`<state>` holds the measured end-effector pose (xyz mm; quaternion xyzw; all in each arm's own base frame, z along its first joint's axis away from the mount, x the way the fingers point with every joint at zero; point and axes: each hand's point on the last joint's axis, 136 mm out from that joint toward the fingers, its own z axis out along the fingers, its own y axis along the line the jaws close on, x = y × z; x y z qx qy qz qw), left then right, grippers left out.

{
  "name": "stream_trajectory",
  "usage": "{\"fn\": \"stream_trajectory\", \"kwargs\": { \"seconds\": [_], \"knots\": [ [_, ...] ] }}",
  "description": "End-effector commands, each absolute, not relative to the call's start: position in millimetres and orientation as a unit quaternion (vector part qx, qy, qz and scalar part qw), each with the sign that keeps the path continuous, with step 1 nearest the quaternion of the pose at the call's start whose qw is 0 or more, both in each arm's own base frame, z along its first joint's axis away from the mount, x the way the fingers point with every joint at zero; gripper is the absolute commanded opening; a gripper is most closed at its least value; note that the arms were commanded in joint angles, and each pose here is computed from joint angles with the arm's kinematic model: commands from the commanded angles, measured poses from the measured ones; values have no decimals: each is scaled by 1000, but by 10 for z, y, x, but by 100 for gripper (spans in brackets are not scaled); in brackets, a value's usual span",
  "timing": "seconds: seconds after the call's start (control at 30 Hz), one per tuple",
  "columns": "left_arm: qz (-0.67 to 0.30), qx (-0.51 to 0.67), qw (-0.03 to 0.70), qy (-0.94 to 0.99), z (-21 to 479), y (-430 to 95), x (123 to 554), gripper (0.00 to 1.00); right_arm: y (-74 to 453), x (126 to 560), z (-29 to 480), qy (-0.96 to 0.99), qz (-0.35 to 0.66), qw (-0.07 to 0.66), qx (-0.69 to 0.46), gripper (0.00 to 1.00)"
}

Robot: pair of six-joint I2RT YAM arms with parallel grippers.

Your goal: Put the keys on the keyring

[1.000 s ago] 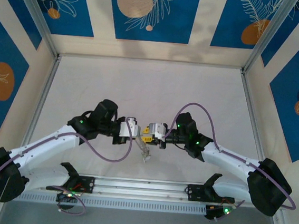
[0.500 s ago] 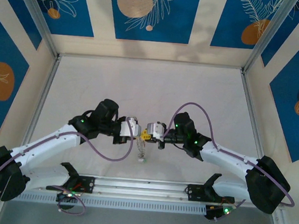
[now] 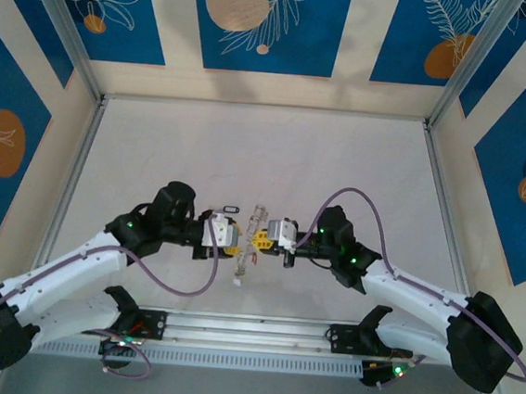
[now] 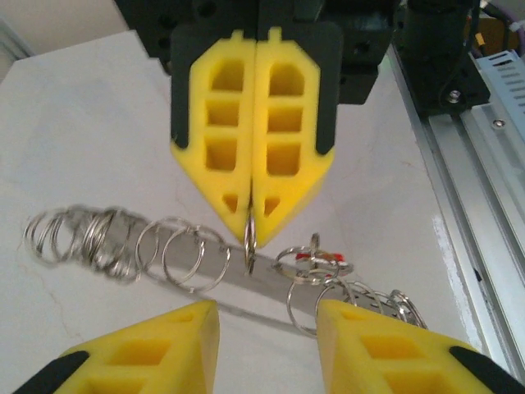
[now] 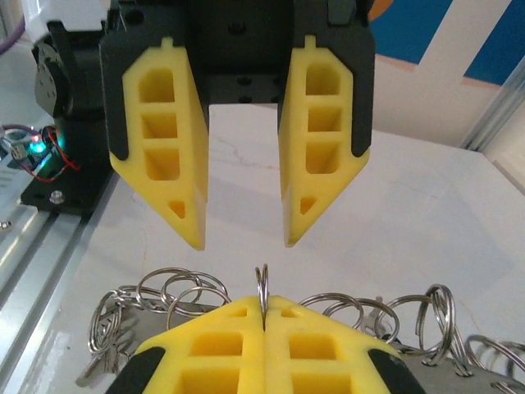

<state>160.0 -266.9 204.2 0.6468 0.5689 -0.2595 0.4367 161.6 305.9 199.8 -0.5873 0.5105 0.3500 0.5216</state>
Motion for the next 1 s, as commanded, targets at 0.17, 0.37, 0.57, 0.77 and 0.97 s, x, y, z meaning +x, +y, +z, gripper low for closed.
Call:
{"fn": "stream_trajectory", "kwargs": {
  "seconds": [0.17, 0.37, 0.57, 0.77, 0.97],
  "knots": [
    [-253, 597, 489, 583, 2361, -2550, 1603, 43, 3020, 1558, 2143, 509, 364, 544, -559, 0],
    [-296, 643, 465, 532, 2321, -2622, 1353, 39, 3017, 1458, 2231, 496, 386, 541, -558, 0],
    [-311, 657, 456, 513, 2282, -2759, 1387, 35, 3030, 1368, 2253, 480, 403, 530, -571, 0],
    [-341, 658, 437, 509, 2232, -2925, 1378, 30, 3027, 1414, 2287, 478, 408, 529, -571, 0],
    [-349, 637, 471, 501, 2293, -3060, 1426, 30, 3023, 1464, 2391, 458, 428, 519, -580, 0]
  ]
}}
